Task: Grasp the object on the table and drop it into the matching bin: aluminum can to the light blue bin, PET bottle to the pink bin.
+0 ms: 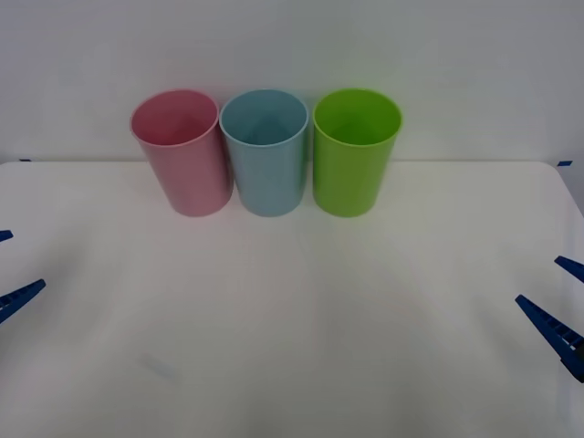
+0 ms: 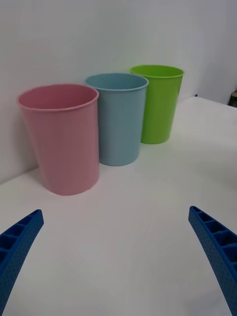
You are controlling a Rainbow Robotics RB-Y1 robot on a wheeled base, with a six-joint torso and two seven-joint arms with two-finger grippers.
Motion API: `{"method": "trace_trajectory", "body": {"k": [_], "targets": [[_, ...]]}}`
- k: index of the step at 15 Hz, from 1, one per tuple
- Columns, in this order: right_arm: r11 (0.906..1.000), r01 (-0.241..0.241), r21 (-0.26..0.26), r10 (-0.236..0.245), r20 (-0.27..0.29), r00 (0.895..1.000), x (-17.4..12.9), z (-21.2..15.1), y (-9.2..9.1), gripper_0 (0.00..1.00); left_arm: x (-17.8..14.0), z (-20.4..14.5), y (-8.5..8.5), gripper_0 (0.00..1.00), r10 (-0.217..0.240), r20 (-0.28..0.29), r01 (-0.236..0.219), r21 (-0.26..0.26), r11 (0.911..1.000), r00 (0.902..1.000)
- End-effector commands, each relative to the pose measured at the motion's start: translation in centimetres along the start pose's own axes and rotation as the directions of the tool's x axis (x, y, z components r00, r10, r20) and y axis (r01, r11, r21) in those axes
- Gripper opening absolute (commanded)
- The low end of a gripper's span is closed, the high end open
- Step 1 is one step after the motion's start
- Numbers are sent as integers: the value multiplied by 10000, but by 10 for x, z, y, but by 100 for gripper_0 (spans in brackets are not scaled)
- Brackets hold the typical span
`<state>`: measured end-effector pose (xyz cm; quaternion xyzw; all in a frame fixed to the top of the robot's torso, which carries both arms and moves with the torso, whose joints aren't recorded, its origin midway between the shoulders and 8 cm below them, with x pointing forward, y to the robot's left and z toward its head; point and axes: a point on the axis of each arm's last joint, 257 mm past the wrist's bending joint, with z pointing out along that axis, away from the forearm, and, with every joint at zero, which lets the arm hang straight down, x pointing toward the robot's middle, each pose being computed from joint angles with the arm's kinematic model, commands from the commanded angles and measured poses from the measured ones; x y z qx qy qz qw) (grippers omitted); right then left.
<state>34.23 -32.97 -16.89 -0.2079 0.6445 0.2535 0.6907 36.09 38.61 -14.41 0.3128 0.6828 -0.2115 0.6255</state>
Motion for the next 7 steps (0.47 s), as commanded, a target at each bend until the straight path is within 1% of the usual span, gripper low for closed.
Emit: {"method": "trace_trajectory", "body": {"k": [1, 5, 7], "targets": [[10000, 0, 0, 0, 0, 10000, 0, 0, 0, 100, 4, -9, -6, 100, -133, -15, 133, -53, 9999, 9999], [10000, 0, 0, 0, 0, 10000, 0, 0, 0, 100, 9, -12, -10, 100, -311, -74, 311, -52, 9995, 9995], [10000, 0, 0, 0, 0, 10000, 0, 0, 0, 100, 9, -12, -10, 100, -311, -74, 311, -52, 9995, 9995]]}}
